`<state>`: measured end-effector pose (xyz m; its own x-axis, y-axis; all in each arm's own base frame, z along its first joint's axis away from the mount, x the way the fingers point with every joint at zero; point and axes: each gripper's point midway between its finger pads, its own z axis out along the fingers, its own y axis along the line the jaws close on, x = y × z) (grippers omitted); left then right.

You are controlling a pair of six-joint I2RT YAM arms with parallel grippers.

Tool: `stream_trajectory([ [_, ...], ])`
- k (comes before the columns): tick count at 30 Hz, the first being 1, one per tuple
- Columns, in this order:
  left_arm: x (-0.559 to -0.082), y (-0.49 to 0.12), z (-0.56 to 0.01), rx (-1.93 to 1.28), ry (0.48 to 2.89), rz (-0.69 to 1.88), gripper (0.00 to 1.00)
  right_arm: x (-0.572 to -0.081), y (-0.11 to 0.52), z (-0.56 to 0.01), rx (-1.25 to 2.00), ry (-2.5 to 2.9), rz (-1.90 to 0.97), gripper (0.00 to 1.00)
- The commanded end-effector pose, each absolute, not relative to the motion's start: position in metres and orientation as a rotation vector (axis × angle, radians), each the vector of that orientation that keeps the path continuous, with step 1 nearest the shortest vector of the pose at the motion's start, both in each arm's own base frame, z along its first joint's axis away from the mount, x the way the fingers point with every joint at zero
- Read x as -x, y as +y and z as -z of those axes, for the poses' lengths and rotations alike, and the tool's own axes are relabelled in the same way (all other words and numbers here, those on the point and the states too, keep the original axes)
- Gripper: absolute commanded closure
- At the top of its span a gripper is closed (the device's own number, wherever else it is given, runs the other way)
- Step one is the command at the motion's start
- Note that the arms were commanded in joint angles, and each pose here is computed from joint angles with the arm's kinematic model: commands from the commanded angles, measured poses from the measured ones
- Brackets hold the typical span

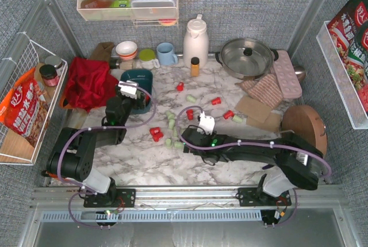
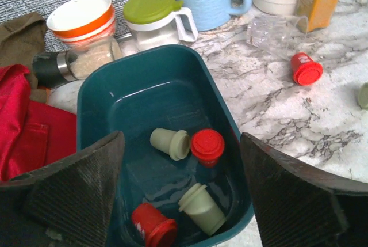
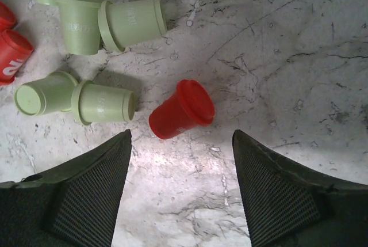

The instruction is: Mix the coffee capsules in the storage basket

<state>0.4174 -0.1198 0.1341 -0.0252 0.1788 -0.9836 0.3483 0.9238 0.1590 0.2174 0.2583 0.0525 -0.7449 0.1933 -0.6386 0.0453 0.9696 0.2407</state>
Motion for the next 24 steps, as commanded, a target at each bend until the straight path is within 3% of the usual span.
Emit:
stream_trajectory([
  [1,-0.424,-0.116,-0.151,-0.356,1.554,0.181,0.07,-0.227,0.255,-0.049,-0.217,2.349,-0.15,0.24],
  [3,-0.425,-0.114,-0.154,-0.347,1.55,0.182,0.01,-0.229,0.259,-0.049,-0.05,2.339,-0.096,0.23],
  [14,-0.418,-0.112,-0.195,-0.311,1.463,0.204,0.01,-0.223,0.272,-0.041,0.803,2.334,0.041,0.22],
  [20,-0.416,-0.116,-0.196,-0.332,1.456,0.221,0.01,-0.227,0.267,-0.019,0.901,2.438,-0.04,0.23],
  [24,-0.416,-0.116,-0.197,-0.339,1.453,0.215,0.01,-0.231,0.263,-0.009,0.874,2.485,-0.061,0.31],
])
